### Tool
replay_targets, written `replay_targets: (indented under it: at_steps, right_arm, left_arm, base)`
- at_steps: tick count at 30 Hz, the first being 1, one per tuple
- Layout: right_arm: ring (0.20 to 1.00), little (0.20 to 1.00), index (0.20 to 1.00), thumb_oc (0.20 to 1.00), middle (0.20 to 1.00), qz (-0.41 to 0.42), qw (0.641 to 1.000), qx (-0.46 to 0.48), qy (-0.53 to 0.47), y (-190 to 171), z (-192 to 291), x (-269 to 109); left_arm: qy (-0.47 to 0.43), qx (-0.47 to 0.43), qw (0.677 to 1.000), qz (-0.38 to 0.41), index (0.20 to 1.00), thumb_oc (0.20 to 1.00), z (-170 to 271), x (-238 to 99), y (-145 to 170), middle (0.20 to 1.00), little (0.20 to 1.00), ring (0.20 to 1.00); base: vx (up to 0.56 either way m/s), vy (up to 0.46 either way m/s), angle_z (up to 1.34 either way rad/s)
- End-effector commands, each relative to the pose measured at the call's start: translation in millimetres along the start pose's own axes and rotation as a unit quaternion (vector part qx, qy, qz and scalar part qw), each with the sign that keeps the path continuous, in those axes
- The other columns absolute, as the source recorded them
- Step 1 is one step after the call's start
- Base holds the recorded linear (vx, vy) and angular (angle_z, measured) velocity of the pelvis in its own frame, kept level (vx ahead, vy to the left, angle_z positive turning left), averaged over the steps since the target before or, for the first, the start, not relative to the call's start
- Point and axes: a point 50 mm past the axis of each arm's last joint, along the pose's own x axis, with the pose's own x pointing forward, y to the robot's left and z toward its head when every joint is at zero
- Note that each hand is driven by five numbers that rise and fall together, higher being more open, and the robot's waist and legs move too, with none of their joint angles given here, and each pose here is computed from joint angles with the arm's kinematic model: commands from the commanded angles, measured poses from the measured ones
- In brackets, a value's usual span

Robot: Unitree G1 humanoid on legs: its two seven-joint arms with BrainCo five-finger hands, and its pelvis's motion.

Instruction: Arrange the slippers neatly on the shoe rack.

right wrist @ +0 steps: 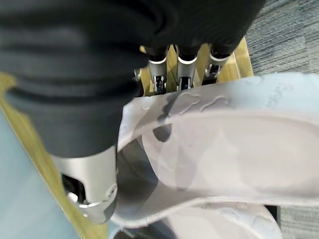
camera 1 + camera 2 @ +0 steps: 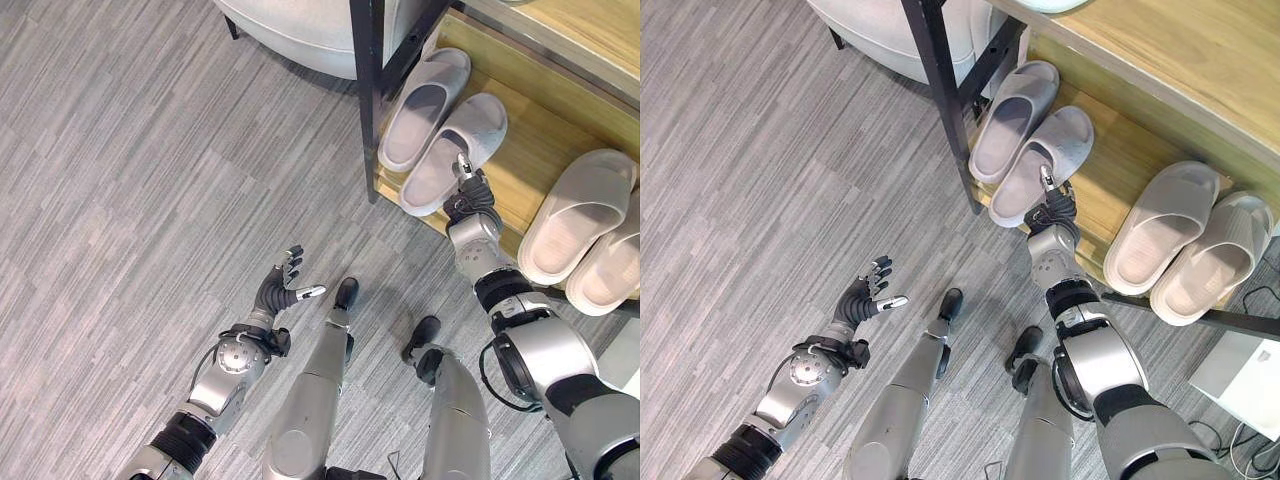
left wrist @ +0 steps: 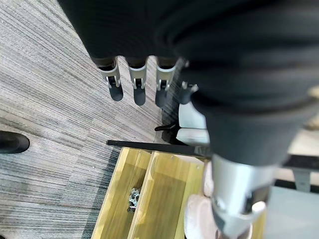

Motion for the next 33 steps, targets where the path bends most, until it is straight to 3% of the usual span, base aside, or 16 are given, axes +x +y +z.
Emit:
replay_targets:
  at_steps: [1, 19, 28, 33]
  right_arm:
    - [1.0, 1.0, 1.0, 1.0, 1.0, 0.021, 0.995, 0.02, -0.094, 20, 65, 7]
    - [1.0, 1.0, 1.0, 1.0, 1.0, -0.049, 0.98, 0.008, -0.195, -9, 150, 10]
    - [1.0, 1.0, 1.0, 1.0, 1.0, -0.038, 0.966, -0.012, -0.256, -1, 171, 2]
    - [1.0, 1.0, 1.0, 1.0, 1.0, -0.032, 0.938, -0.089, -0.333, 14, 196, -12]
  left_arm:
    - [-0.029, -0.011, 0.999, -0.022, 1.0, 1.0, 10, -3, -4, 1.0, 1.0, 1.0]
    - [-0.017, -0.009, 0.999, -0.044, 1.0, 1.0, 2, -7, -10, 1.0, 1.0, 1.0]
    - [-0.032, -0.014, 0.999, -0.037, 1.0, 1.0, 8, -4, -10, 1.0, 1.0, 1.0]
    - [-0.054, -0.015, 0.998, -0.032, 1.0, 1.0, 16, -2, -10, 1.0, 1.0, 1.0]
  base:
    - [0.0, 0.0, 0.0]
    - [0.0, 0.0, 0.01]
    - [0.0, 0.0, 0.0]
    - [0.0, 0.0, 0.02]
